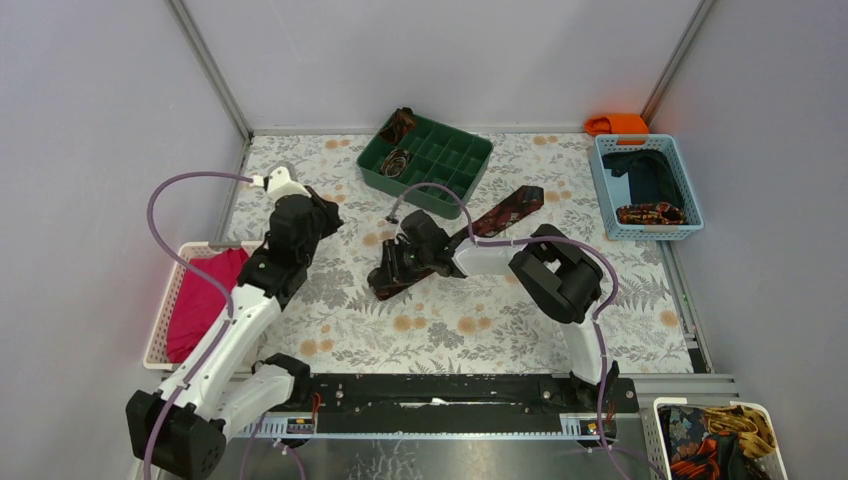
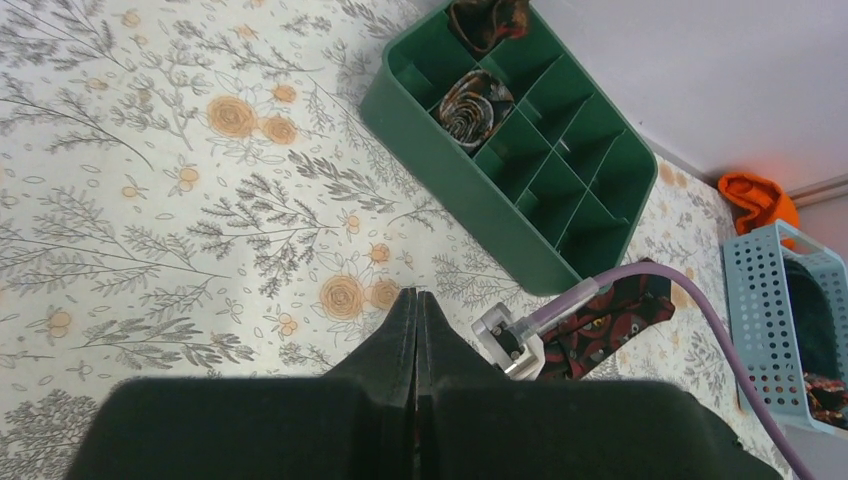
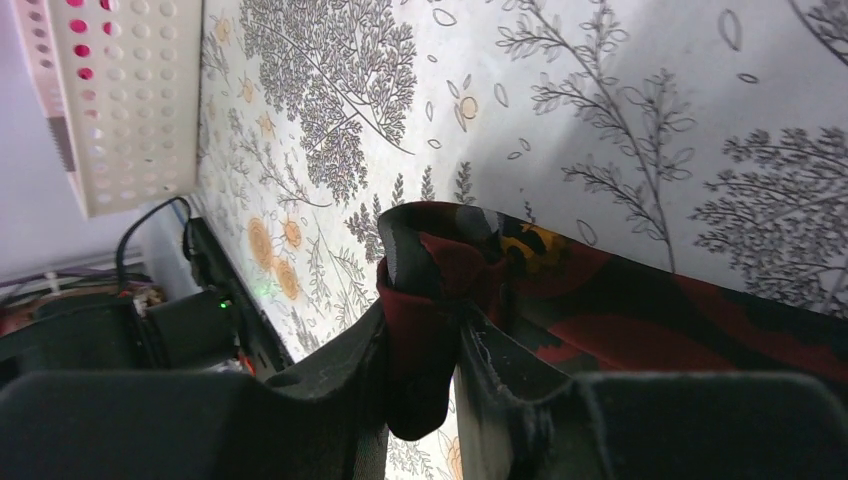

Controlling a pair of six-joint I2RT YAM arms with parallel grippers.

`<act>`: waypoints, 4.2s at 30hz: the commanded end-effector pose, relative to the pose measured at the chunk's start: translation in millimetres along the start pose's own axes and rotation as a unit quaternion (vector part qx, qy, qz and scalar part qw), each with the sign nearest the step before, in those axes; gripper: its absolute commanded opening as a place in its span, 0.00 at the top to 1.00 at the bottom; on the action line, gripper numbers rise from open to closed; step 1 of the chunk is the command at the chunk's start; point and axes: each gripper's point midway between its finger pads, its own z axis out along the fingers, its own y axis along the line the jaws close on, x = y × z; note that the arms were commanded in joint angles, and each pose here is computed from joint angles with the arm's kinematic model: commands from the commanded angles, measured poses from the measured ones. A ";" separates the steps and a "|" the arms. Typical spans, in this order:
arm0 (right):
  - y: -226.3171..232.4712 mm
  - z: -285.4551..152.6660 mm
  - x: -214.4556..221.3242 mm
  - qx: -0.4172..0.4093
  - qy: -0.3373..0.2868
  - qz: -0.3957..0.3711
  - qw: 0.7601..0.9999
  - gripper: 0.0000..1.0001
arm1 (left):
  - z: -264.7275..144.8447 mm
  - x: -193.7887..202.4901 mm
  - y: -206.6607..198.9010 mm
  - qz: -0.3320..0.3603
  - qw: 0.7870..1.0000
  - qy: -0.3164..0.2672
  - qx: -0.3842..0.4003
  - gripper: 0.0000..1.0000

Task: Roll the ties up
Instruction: Roll the tie at the center of the board.

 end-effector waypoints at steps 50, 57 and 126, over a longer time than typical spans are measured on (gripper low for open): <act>-55.4 -76.9 -43.8 0.135 -0.070 -0.019 0.988 0.46 | 60.6 131.5 -21.9 0.024 0.987 0.141 0.068 1.00; -66.1 -73.8 -40.4 0.154 -0.062 -0.019 0.986 0.47 | 80.3 167.0 -11.4 0.039 0.982 0.178 0.059 1.00; -90.1 -45.3 19.3 0.320 -0.072 -0.158 0.931 1.00 | 80.2 261.9 -14.7 0.116 0.930 0.313 0.153 1.00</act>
